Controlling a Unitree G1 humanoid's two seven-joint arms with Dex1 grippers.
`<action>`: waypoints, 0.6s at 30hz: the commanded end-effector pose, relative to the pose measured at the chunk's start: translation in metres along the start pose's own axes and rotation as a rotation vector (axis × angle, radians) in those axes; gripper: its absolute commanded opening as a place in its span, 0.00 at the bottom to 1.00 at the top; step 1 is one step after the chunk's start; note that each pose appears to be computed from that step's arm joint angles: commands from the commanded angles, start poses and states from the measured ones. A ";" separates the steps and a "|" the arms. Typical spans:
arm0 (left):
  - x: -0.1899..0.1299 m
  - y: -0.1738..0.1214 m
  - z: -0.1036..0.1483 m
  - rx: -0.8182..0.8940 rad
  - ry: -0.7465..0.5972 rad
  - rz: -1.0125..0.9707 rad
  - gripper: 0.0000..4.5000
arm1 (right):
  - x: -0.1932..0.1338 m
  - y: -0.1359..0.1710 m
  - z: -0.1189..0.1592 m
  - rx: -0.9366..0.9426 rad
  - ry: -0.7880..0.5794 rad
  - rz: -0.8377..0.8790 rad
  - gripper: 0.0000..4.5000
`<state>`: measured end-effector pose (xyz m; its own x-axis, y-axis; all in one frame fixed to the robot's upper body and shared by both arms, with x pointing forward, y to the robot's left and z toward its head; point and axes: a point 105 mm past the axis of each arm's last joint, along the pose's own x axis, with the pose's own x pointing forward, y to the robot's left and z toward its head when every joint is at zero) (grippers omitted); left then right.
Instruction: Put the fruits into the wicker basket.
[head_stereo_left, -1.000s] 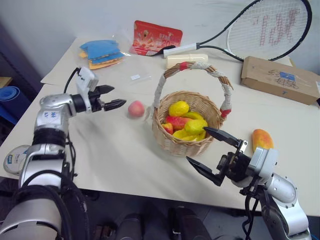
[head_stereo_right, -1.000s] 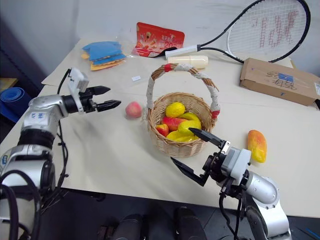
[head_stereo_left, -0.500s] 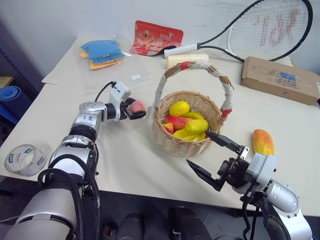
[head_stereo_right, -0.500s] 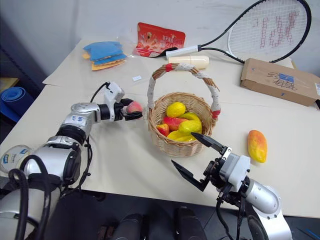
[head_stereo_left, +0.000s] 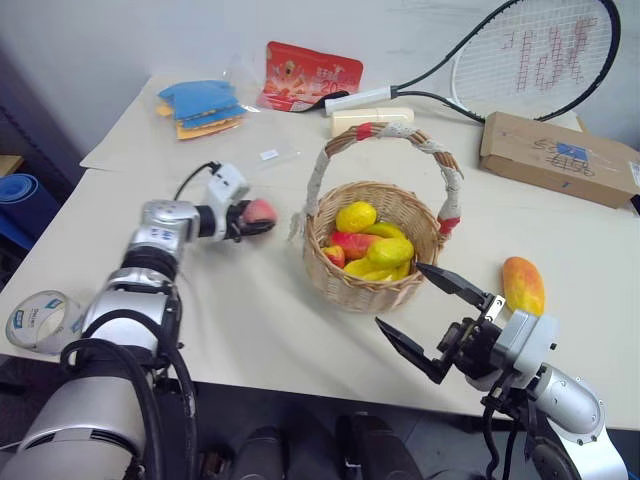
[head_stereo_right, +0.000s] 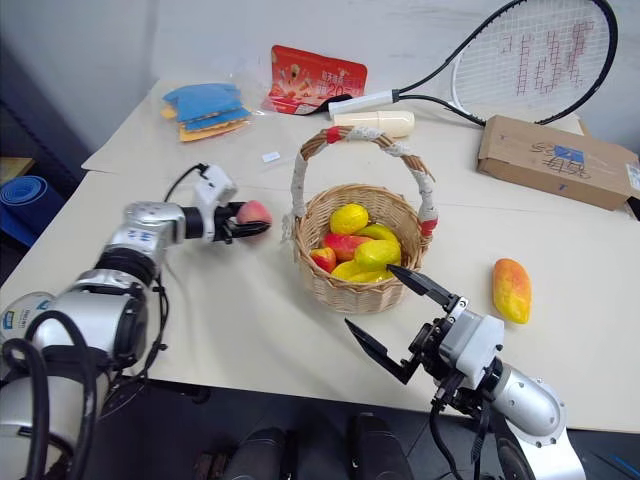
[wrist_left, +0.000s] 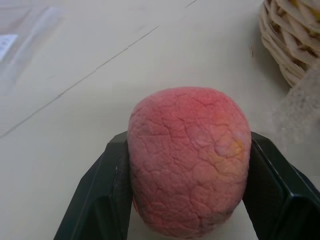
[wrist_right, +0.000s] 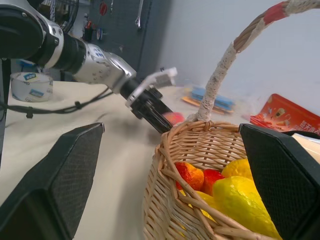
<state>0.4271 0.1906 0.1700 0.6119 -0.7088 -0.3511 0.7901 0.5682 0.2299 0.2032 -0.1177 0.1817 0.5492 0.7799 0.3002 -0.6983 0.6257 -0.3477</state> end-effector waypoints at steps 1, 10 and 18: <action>-0.035 -0.010 0.040 0.043 -0.164 -0.213 0.56 | -0.007 -0.010 0.014 -0.051 -0.042 -0.062 1.00; -0.038 -0.123 0.113 0.100 -0.364 -0.630 0.56 | -0.043 -0.029 -0.007 -0.056 0.074 -0.156 1.00; 0.042 -0.157 0.131 0.076 -0.417 -0.372 0.56 | -0.052 -0.028 -0.016 -0.041 0.079 -0.157 1.00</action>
<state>0.3260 0.0166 0.2321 0.1571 -0.9863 -0.0511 0.9736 0.1460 0.1756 0.2043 -0.1722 0.1542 0.6921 0.6787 0.2457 -0.6016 0.7305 -0.3230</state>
